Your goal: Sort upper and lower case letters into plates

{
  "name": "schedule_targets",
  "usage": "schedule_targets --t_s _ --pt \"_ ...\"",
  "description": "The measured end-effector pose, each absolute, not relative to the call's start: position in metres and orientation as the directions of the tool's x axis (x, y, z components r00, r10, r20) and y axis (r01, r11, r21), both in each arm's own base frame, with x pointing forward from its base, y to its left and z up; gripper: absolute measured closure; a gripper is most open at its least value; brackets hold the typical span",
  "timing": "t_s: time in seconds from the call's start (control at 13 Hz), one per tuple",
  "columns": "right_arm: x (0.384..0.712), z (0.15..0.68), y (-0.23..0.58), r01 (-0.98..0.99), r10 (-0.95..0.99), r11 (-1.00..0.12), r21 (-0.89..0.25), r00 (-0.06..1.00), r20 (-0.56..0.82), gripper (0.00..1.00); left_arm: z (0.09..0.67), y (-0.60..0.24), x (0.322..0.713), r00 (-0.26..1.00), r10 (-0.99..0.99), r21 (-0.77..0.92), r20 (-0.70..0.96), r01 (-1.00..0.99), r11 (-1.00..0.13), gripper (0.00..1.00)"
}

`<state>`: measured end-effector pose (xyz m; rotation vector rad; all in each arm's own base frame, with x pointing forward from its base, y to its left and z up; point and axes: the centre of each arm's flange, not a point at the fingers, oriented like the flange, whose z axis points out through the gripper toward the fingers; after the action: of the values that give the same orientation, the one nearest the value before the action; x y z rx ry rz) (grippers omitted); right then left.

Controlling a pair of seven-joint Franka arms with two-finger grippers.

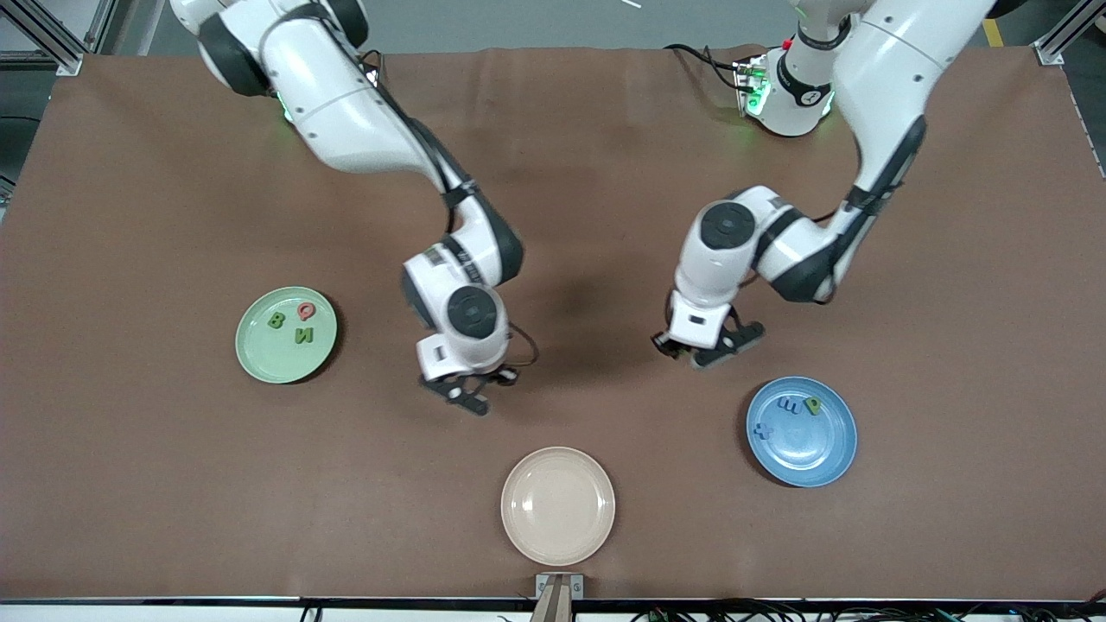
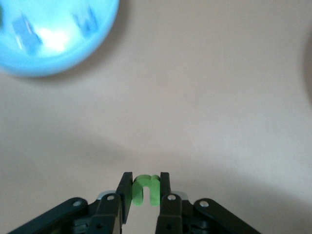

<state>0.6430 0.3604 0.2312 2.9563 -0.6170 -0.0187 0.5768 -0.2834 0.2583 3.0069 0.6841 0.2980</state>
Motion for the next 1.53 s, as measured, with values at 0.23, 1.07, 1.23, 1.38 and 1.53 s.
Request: schedule_targets --t_s 0.23,1.07,1.23,1.38,1.53 --pt "0.656 0.278 0.231 -0.252 -0.257 -0.961 0.116 0.966 -0.034 0.64 0.264 -0.216 0.625 0.918 0.339 0.07 0.207 0.332 -0.941 0.74" --pt "0.553 0.207 -0.017 -0.026 -0.027 -0.999 0.046 0.999 -0.021 0.65 0.249 -0.072 0.706 0.964 0.068 -0.022 0.257 0.076 -0.997 0.54" --pt "0.555 0.209 -0.015 -0.023 -0.024 -0.999 0.045 1.0 -0.015 0.49 0.255 -0.076 0.707 0.969 0.061 -0.035 0.24 0.071 -0.997 0.32" --pt "0.561 0.216 -0.014 -0.023 -0.023 -0.999 0.045 1.0 -0.01 0.27 0.27 -0.083 0.708 0.974 0.052 -0.053 0.219 0.065 -0.996 0.09" --pt "0.571 0.234 -0.015 -0.025 -0.028 -0.998 0.05 0.998 -0.056 0.07 0.301 -0.089 0.704 0.982 0.028 -0.092 0.187 0.045 -0.995 0.0"
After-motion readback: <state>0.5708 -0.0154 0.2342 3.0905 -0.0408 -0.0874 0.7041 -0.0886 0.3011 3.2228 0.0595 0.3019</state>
